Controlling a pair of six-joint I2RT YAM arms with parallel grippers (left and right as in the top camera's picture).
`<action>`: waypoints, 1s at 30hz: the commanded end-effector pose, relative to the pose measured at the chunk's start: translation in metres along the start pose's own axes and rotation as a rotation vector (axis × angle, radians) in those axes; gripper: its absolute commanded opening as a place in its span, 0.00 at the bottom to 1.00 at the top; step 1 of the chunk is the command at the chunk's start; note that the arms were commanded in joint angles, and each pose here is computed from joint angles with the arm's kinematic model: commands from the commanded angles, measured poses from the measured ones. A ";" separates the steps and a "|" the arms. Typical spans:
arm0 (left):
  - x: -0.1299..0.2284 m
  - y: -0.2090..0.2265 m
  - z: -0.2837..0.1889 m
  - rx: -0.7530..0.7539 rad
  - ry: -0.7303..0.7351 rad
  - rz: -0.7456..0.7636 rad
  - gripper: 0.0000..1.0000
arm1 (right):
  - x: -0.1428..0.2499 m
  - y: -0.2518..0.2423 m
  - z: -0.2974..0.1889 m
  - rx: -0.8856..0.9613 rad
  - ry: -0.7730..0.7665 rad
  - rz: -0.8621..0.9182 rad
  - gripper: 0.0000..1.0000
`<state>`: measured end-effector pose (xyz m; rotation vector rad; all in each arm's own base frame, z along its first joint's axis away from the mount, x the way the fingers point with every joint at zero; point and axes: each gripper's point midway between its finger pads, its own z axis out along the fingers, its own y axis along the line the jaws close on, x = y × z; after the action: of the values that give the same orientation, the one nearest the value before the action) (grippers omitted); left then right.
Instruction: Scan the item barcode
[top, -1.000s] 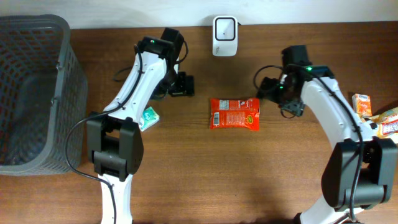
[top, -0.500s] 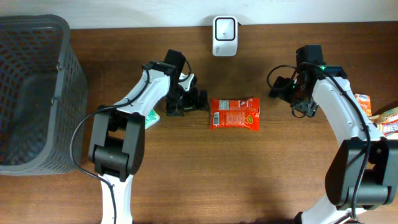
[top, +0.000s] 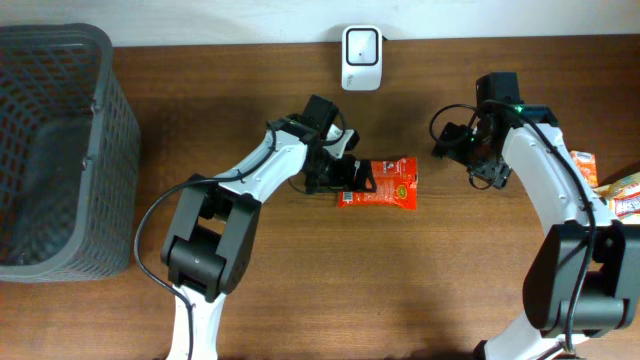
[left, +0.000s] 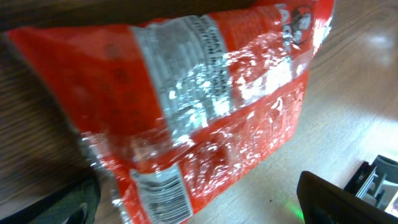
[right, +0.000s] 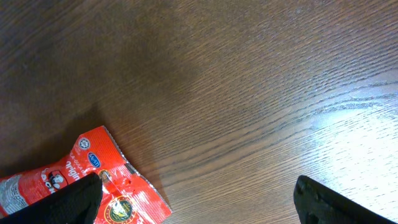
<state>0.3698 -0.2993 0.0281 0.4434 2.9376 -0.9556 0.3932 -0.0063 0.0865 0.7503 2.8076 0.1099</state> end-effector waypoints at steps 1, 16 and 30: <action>-0.001 0.010 0.003 -0.076 -0.024 -0.013 0.94 | 0.001 -0.006 0.006 0.027 0.008 0.005 0.98; -0.009 0.028 0.001 -0.185 -0.068 -0.018 0.76 | 0.019 0.013 0.005 -0.085 0.100 0.007 0.98; -0.004 0.031 0.000 -0.190 -0.049 -0.032 0.99 | 0.038 0.023 0.033 -0.146 0.211 -0.096 0.79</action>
<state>0.3868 -0.2877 0.0213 0.3809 2.9209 -0.7277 0.3810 0.0303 0.0538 0.6425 2.9711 0.3833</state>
